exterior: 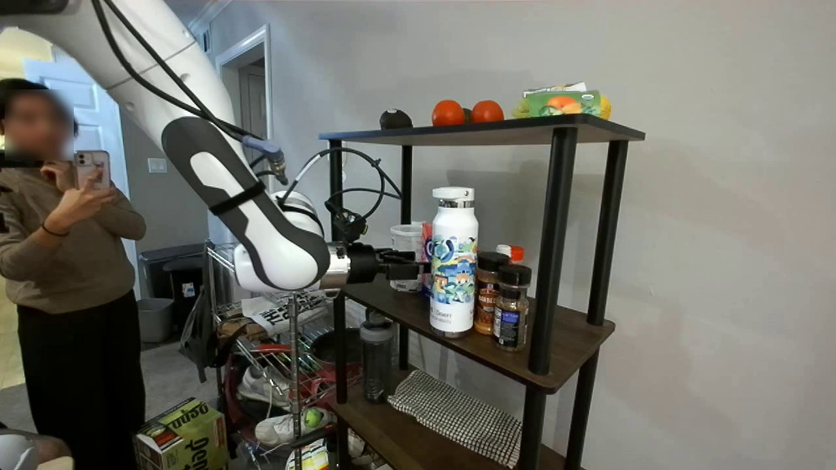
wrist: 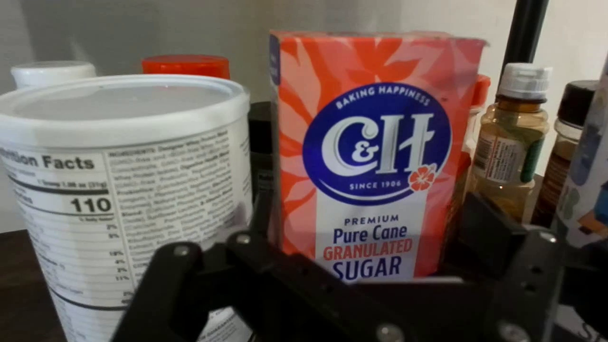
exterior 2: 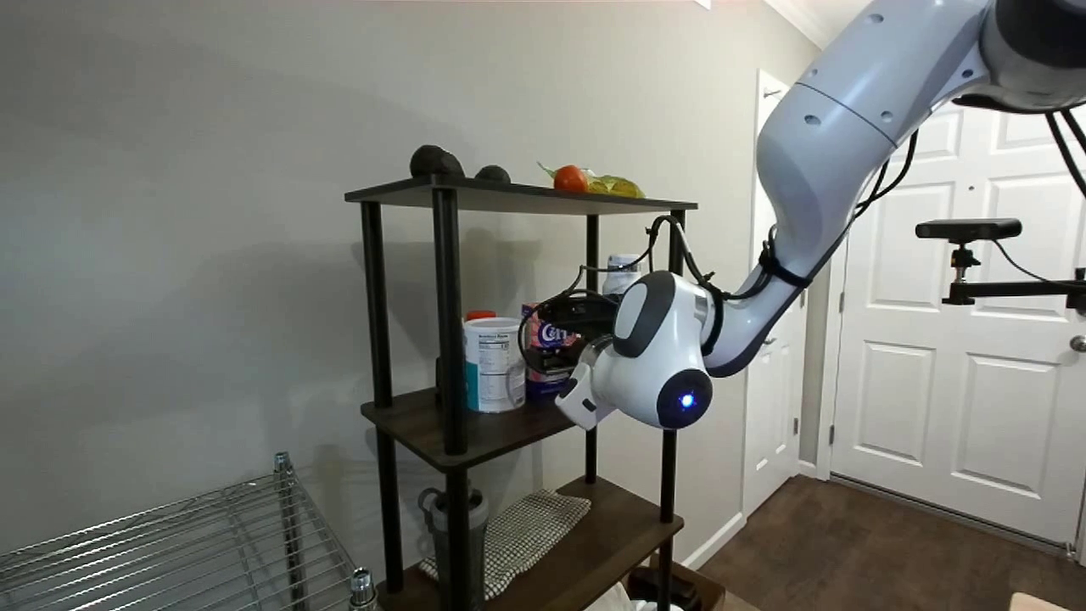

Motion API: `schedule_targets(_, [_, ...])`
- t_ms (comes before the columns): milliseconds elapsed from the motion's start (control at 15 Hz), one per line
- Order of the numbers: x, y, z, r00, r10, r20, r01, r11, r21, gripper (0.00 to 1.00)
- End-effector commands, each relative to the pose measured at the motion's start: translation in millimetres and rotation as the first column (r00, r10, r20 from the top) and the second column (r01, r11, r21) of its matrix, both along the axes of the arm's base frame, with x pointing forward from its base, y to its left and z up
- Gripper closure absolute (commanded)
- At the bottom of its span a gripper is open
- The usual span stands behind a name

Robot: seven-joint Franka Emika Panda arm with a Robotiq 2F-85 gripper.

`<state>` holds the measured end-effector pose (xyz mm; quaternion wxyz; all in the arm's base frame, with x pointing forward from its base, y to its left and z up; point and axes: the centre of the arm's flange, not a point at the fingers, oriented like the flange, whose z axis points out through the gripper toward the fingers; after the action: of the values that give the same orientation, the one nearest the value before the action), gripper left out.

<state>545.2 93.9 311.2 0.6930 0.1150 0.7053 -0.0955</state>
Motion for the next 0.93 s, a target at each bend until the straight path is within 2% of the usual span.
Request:
schedule_targets(0, [13.1, 5.8, 7.0, 1.000, 0.002, -0.019, -0.003, 0.999, -0.032, 0.00])
schedule_targets(867, [-1.0, 27.6, 7.3, 0.999, 0.052, -0.009, -0.052, 0.998, -0.045, 0.00])
